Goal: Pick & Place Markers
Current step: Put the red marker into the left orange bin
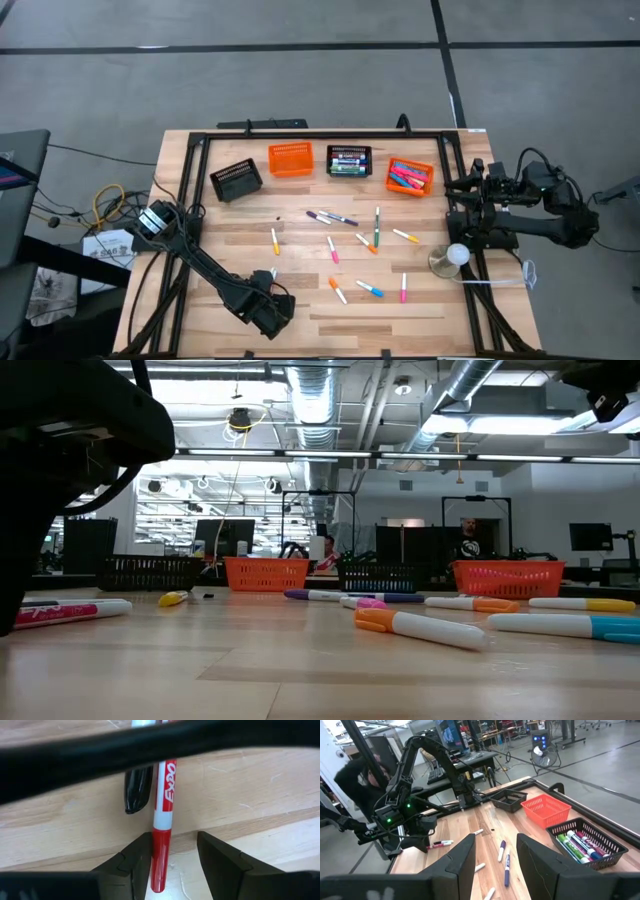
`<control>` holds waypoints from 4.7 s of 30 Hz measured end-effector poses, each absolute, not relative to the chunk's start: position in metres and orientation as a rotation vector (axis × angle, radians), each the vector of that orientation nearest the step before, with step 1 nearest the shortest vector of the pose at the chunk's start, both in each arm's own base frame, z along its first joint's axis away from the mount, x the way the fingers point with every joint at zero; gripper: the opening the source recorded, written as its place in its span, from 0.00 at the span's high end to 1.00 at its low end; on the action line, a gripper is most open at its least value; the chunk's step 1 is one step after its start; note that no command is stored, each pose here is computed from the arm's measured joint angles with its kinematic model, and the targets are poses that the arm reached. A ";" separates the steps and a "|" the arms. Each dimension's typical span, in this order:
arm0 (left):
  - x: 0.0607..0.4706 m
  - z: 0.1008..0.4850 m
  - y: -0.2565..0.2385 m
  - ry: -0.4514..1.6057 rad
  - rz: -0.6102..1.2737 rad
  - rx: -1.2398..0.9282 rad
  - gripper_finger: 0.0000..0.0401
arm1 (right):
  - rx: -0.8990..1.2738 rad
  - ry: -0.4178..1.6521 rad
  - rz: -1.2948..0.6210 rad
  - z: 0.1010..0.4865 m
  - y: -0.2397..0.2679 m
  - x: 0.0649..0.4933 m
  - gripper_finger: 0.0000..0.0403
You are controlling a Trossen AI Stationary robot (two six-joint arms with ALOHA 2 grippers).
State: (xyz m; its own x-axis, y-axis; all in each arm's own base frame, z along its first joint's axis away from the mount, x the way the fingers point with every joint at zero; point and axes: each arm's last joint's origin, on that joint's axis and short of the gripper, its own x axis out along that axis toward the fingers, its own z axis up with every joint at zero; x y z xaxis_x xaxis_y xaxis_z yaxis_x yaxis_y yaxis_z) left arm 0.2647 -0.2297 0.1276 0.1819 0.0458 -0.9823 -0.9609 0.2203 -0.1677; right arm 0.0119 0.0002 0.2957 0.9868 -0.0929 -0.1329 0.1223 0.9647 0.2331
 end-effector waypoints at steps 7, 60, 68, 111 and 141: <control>0.265 0.128 -0.230 1.128 0.954 -1.082 0.60 | 0.243 0.123 -0.109 0.296 0.000 0.012 0.67; 0.278 0.220 -0.194 0.820 0.565 -0.932 0.89 | 0.364 -0.019 -0.093 0.311 0.000 0.016 0.67; 0.307 0.230 -0.160 0.745 0.505 -0.842 0.89 | 0.452 0.114 -0.063 0.314 -0.006 0.056 0.67; 0.295 0.337 0.012 0.361 0.625 -0.439 0.90 | 0.412 -0.019 0.196 0.302 -0.092 0.300 0.38; 0.278 0.249 0.139 0.842 0.677 -0.014 0.90 | 0.156 0.162 0.069 0.316 -0.125 0.239 0.38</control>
State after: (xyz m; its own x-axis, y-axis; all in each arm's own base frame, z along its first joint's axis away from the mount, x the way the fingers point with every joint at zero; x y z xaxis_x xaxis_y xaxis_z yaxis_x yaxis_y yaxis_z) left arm 0.2782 0.1391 0.2486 0.4710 0.5474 -0.6918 -0.5581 0.7922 0.2468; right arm 0.2388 -0.1249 0.3155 0.9846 0.0810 -0.1550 -0.0558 0.9855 0.1605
